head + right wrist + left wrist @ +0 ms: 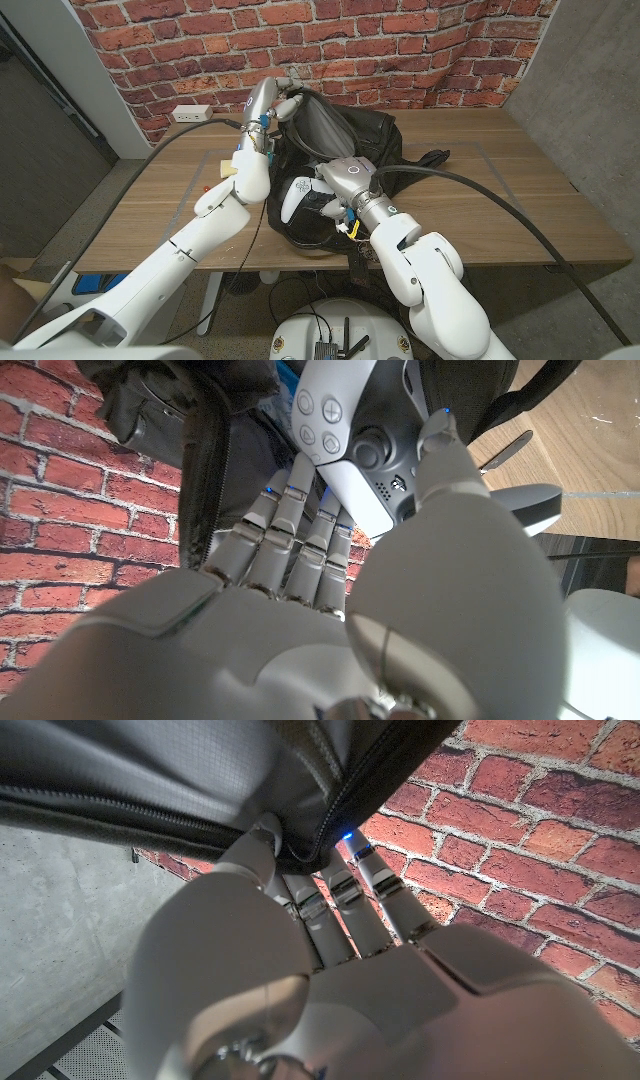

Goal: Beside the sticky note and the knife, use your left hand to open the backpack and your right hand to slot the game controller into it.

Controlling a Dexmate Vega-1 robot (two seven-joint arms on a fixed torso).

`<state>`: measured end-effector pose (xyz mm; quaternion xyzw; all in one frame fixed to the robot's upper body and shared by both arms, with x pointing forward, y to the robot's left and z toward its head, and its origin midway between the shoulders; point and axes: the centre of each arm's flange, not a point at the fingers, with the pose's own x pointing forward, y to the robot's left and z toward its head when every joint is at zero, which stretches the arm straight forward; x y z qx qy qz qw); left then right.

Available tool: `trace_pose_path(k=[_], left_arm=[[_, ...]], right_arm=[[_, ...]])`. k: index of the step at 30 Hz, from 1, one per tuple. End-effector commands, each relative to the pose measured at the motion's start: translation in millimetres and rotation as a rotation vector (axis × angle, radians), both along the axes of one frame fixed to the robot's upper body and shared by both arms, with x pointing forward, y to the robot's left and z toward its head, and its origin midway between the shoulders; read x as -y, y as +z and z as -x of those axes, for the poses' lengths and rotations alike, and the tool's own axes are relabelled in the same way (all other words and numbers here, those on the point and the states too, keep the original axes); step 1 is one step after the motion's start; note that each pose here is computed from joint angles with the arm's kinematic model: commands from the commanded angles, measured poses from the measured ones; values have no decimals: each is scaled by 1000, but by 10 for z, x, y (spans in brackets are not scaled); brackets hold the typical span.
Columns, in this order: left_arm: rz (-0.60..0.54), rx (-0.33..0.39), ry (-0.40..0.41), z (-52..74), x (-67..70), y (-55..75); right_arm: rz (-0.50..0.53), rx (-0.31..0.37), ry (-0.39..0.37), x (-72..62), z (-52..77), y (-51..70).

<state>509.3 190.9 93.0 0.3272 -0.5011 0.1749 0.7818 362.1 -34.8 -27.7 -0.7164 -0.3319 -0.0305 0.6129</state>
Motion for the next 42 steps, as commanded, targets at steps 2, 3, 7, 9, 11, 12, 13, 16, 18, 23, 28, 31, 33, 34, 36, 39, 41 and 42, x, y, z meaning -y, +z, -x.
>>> trace_pose_path(k=[2,3,7,9,11,12,13,16,18,23,28,31,33,34,36,39,41,42], left_arm=[[16,-13,-16,3,-34,4],[16,-11,-19,2,-35,5],[21,-16,-19,-5,-40,4],[26,-16,-20,-8,-47,5],[30,-17,-22,-10,-56,5],[33,-18,-22,-12,-59,5],[36,-20,-22,-15,-62,5],[44,-23,-25,-22,-70,4],[48,-23,-28,-27,-77,5],[63,-32,-36,-38,-91,7],[72,-39,-41,-43,-104,9],[74,-39,-44,-44,-107,9],[75,-39,-44,-44,-109,8],[77,-40,-44,-43,-110,8],[78,-39,-43,-39,-113,6],[81,-38,-43,-30,-118,2],[83,-35,-45,-25,-121,1],[84,-34,-46,-22,-122,1]], right_arm=[[6,5,13,-50,-168,82],[5,4,12,-49,-180,87],[1,-1,7,-40,-233,107],[0,-2,2,-35,-254,118],[-3,-5,-1,-31,-275,128],[-4,-7,-1,-29,-287,132],[-3,-8,-3,-28,-299,134],[-2,-12,-5,-33,-335,142],[-1,-15,-6,-39,-360,146],[-3,-27,-7,-47,-428,140],[-1,-34,-12,-50,-476,137],[4,-33,-23,-53,-499,136],[6,-33,-32,-56,-513,136],[9,-34,-35,-56,-521,134],[7,-37,-39,-53,-539,129],[2,-43,-45,-50,-569,120],[0,-45,-49,-48,-588,115],[-2,-48,-49,-49,-598,114]])
